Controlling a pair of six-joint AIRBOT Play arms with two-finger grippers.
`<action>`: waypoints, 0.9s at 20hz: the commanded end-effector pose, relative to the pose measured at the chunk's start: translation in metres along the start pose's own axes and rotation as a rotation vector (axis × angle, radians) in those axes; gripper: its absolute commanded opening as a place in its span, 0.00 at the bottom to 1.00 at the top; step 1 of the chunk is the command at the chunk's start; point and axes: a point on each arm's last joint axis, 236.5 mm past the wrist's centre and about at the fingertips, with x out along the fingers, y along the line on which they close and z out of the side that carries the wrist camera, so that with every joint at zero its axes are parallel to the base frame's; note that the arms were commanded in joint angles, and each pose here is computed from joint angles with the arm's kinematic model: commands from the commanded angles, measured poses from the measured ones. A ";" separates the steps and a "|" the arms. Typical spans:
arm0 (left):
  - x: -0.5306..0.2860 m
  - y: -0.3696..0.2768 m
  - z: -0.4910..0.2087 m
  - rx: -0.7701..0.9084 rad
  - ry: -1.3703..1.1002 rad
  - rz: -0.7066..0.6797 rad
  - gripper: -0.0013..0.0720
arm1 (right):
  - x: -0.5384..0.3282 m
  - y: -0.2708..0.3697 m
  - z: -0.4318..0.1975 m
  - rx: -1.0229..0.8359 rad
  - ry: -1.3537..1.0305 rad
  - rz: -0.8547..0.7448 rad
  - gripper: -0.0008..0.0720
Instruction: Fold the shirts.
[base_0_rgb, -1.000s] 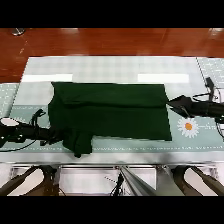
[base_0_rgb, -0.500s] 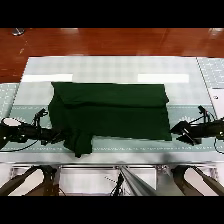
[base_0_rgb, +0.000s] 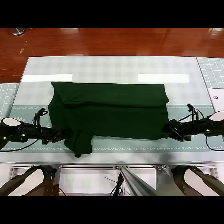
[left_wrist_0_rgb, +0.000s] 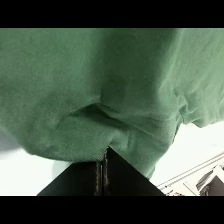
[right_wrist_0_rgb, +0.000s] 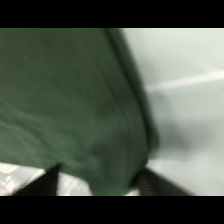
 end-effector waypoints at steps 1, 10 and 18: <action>-0.003 -0.004 0.004 0.007 -0.006 -0.006 0.06 | 0.005 0.021 0.010 -0.055 -0.015 0.055 0.20; -0.093 -0.075 0.115 0.161 -0.246 -0.006 0.06 | -0.067 0.078 0.092 -0.208 -0.173 0.089 0.04; -0.074 -0.130 0.218 0.188 -0.186 -0.021 0.06 | -0.065 0.112 0.175 -0.158 -0.215 0.195 0.04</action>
